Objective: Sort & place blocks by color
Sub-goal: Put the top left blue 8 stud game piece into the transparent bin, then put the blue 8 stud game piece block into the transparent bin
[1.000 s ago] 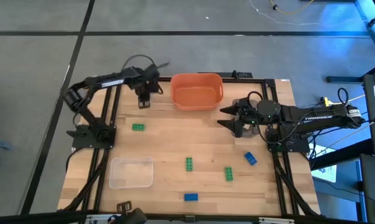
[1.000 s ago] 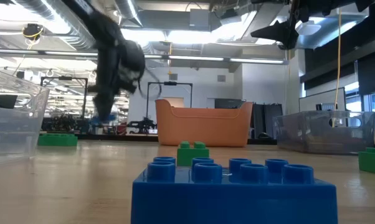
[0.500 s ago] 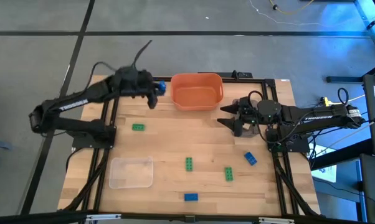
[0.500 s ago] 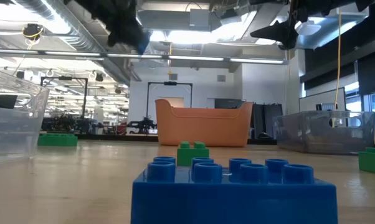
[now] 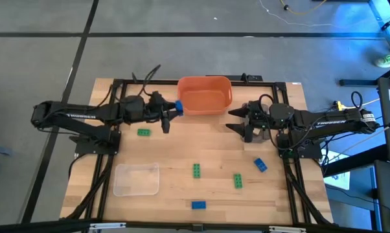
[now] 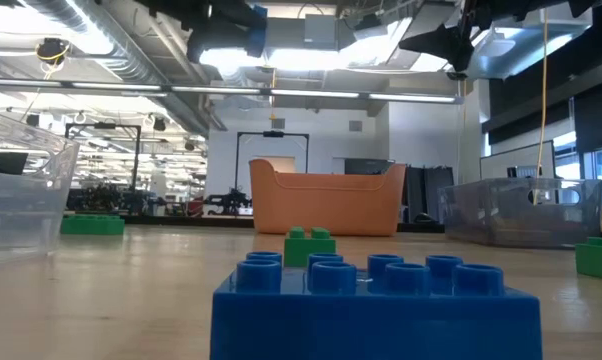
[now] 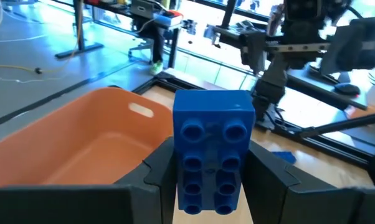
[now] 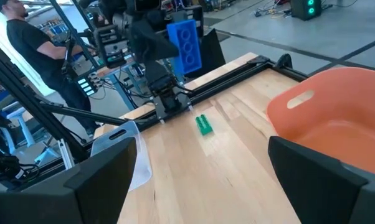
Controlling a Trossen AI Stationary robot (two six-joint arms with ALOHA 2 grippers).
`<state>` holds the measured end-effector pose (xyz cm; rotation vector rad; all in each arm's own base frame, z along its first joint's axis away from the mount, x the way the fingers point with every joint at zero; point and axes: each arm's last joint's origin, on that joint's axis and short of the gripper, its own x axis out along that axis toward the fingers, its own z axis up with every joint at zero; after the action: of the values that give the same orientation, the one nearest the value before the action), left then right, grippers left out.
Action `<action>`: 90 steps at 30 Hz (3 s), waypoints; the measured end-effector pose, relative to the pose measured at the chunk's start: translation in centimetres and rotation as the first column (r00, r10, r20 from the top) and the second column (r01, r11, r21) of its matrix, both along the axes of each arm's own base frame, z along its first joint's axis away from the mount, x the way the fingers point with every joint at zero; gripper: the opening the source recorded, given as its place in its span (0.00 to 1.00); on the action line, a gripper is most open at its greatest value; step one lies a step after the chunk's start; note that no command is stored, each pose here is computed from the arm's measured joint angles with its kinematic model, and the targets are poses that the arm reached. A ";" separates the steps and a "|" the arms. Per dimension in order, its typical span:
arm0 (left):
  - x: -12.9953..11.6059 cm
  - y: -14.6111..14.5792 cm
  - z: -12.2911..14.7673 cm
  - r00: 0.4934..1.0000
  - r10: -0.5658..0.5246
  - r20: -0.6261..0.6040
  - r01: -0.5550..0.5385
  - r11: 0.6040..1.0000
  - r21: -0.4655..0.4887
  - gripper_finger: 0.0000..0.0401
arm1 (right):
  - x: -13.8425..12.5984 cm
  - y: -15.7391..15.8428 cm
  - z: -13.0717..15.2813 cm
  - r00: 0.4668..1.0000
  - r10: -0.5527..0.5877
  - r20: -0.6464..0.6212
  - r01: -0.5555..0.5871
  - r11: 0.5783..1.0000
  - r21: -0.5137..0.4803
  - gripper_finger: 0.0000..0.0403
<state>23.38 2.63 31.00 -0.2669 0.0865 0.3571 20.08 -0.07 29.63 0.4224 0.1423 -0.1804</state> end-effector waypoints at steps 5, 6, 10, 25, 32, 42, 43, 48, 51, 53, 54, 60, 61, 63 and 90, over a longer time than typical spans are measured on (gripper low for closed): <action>-0.4 0.4 0.5 0.999 -0.031 0.025 0.031 1.000 -0.002 0.32 | 0.0 0.0 0.0 1.000 0.000 0.001 0.000 1.000 0.001 0.91; -0.4 0.4 0.5 0.999 -0.038 0.024 0.039 0.999 -0.002 0.32 | 0.0 0.0 0.0 1.000 0.000 0.001 0.000 1.000 0.001 0.91; -0.3 0.3 0.4 0.996 -0.088 0.016 0.088 0.996 0.004 0.32 | 0.0 0.0 0.0 1.000 0.001 -0.003 -0.001 1.000 -0.005 0.91; -2.1 -6.2 0.9 0.819 -0.506 -0.270 0.395 0.839 -0.373 0.32 | 0.0 0.1 -0.1 1.000 0.021 -0.012 -0.021 1.000 0.004 0.91; -4.3 -13.2 -1.8 0.649 -0.572 -0.501 0.296 0.797 -0.526 0.32 | 0.0 0.4 -0.2 0.994 0.109 -0.016 -0.108 0.993 0.051 0.91; -5.5 -19.8 -8.1 0.335 -0.514 -0.789 0.251 0.856 -0.451 0.32 | 0.0 0.3 -0.3 0.994 0.104 -0.025 -0.102 0.992 0.069 0.91; -5.3 -19.9 -8.8 0.306 -0.497 -0.812 0.256 0.864 -0.433 0.32 | 0.0 0.3 -0.3 0.994 0.104 -0.025 -0.102 0.992 0.070 0.91; -4.1 -20.4 -11.4 0.225 -0.436 -0.871 0.261 0.889 -0.377 0.32 | 0.0 0.3 -0.3 0.994 0.103 -0.024 -0.101 0.992 0.073 0.91; -3.5 -20.3 -12.4 0.189 -0.421 -0.887 0.252 0.894 -0.371 0.35 | 0.0 0.3 -0.3 0.994 0.102 -0.024 -0.100 0.992 0.078 0.91; -3.3 -20.2 -12.7 0.182 -0.414 -0.892 0.241 0.898 -0.367 0.40 | 0.0 0.3 -0.3 0.995 0.099 -0.021 -0.096 0.991 0.097 0.91; -3.3 -20.2 -12.8 0.181 -0.413 -0.892 0.238 0.899 -0.368 0.42 | 0.0 0.3 -0.3 0.995 0.098 -0.020 -0.095 0.990 0.101 0.91; -2.7 -19.3 -12.5 0.187 -0.435 -0.881 0.201 0.895 -0.399 0.53 | 0.0 0.3 -0.3 0.995 0.096 -0.019 -0.094 0.990 0.109 0.91; -2.6 -19.1 -12.4 0.184 -0.447 -0.875 0.194 0.890 -0.413 0.55 | 0.0 0.3 -0.3 0.995 0.096 -0.019 -0.094 0.990 0.109 0.91; -2.5 -18.9 -12.1 0.183 -0.469 -0.864 0.187 0.880 -0.437 0.58 | 0.0 0.3 -0.3 0.995 0.097 -0.019 -0.095 0.990 0.105 0.91; -1.8 -15.4 -9.3 0.202 -0.590 -0.782 0.241 0.804 -0.544 0.77 | 0.0 0.4 -0.3 0.994 0.105 -0.018 -0.104 0.992 0.070 0.91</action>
<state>21.62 -12.74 21.72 -0.3011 1.4249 -0.1378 20.07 0.28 29.38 0.4807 0.1920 -0.0773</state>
